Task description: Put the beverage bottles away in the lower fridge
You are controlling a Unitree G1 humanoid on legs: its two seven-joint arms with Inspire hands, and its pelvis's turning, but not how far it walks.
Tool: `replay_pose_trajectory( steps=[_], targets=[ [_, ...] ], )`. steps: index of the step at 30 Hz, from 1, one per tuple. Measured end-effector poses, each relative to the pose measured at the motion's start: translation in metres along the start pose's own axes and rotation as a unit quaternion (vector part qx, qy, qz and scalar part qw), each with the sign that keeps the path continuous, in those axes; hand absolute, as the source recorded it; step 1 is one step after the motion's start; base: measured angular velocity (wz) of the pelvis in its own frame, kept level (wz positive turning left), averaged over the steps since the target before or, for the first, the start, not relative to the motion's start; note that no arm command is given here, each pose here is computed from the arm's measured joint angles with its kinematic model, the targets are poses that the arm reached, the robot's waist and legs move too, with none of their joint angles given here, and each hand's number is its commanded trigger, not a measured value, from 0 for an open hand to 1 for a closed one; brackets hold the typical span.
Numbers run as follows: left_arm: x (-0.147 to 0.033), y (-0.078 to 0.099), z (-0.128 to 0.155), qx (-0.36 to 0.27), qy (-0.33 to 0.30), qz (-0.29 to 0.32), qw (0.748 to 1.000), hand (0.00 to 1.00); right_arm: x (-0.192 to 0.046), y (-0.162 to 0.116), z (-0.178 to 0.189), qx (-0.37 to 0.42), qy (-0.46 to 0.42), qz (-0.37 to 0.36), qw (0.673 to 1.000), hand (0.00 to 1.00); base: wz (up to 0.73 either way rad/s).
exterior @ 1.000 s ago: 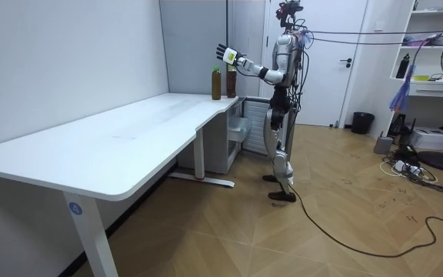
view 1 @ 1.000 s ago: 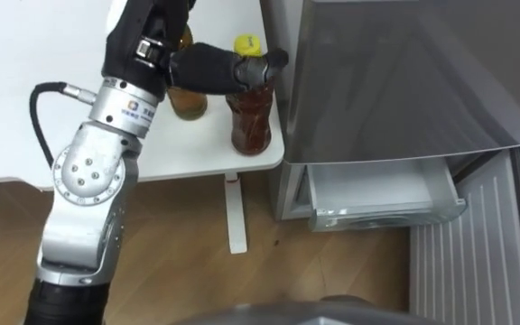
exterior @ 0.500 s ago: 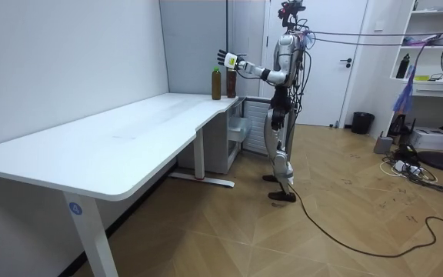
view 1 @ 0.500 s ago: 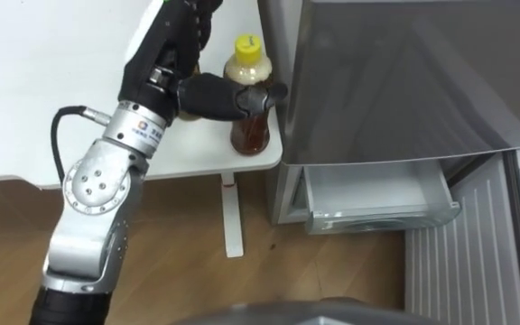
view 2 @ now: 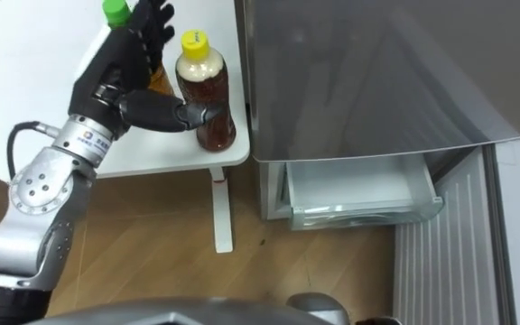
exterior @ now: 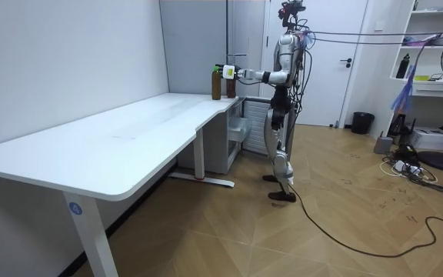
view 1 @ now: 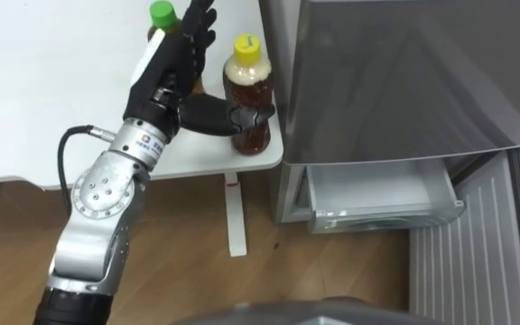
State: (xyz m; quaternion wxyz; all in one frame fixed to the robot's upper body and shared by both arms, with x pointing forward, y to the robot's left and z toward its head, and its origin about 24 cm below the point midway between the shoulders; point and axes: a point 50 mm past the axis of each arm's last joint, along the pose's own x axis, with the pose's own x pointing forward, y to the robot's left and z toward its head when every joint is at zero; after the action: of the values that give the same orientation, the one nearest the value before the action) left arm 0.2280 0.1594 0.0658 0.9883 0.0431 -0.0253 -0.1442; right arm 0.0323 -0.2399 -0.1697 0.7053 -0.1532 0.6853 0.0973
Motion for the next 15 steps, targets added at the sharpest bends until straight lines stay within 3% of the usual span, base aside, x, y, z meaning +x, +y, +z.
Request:
replay_pose_trajectory(
  steps=[15],
  targets=[
    [0.0006,-0.0040,-0.0008,-0.002,0.001,-0.003,1.000,0.00,-0.0002,-0.0013,0.0046,0.006,-0.017,-0.009,1.000,0.00,0.00]
  ],
)
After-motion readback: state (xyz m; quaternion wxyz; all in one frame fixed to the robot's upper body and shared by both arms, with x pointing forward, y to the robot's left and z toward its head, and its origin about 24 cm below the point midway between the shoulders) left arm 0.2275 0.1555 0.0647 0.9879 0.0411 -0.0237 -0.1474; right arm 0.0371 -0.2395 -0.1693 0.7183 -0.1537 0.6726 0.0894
